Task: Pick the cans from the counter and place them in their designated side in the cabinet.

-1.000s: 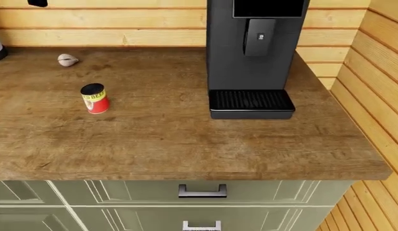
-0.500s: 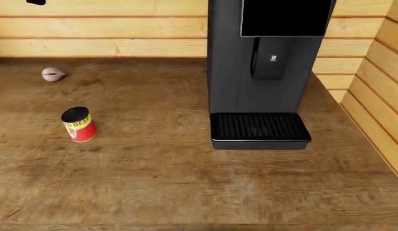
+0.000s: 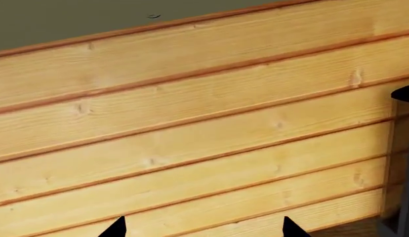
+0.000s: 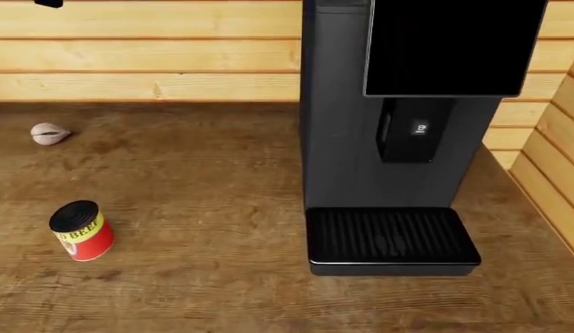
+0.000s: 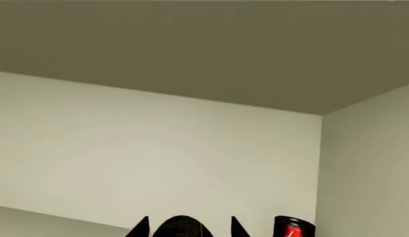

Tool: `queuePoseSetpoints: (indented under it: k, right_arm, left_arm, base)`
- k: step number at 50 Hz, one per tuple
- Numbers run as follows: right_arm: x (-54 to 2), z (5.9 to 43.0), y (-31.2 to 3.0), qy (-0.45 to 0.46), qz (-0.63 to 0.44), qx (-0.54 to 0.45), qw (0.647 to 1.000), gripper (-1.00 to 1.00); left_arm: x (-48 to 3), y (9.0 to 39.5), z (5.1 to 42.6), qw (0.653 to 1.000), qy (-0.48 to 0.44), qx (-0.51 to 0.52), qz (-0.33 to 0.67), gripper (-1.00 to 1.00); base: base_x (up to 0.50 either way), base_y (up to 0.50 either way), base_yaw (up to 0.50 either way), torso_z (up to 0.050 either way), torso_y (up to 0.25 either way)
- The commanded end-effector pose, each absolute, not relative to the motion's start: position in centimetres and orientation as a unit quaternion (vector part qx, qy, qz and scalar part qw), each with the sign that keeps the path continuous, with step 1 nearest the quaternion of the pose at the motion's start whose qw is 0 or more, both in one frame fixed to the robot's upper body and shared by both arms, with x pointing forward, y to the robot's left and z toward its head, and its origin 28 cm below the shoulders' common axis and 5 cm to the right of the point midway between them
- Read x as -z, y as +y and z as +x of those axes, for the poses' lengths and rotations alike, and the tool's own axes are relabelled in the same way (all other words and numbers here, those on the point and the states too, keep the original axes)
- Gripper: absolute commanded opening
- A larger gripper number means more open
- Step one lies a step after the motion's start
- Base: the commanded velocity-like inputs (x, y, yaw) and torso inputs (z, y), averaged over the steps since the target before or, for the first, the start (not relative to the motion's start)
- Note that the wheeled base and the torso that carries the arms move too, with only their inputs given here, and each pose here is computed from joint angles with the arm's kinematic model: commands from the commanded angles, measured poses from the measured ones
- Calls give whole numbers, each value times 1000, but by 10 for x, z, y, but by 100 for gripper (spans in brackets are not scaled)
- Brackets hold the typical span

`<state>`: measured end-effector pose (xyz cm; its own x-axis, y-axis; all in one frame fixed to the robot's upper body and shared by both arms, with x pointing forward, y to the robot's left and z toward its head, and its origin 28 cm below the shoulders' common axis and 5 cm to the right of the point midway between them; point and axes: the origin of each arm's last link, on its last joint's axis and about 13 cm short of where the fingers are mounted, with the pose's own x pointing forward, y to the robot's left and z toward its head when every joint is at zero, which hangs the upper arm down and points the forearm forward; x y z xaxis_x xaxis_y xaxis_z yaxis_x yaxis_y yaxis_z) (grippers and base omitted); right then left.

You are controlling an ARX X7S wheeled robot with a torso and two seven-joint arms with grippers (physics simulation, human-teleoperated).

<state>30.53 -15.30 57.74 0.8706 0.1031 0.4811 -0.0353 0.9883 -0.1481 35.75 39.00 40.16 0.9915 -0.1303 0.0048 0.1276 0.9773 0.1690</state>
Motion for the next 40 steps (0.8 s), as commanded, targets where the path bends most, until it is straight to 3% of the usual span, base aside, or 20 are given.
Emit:
queuePoseSetpoints:
  k: [1,10,40]
  right_arm:
    - [-581,302,-153,-261,-71,-36,962,-100]
    - [-581,302,-153,-261,-71,-36,962,-100]
    - [-581,302,-153,-261,-71,-36,962,-100]
  left_arm:
    - [-400,390,357,994,-7,62,84,100]
    - [-400,392,354,995,-7,60,83,100]
    - [-393,392,357,995,-2,55,82,100]
  base:
    - [320,0,0,0,0]
    - [295,0,0,0,1]
    - [0,0,0,0,1]
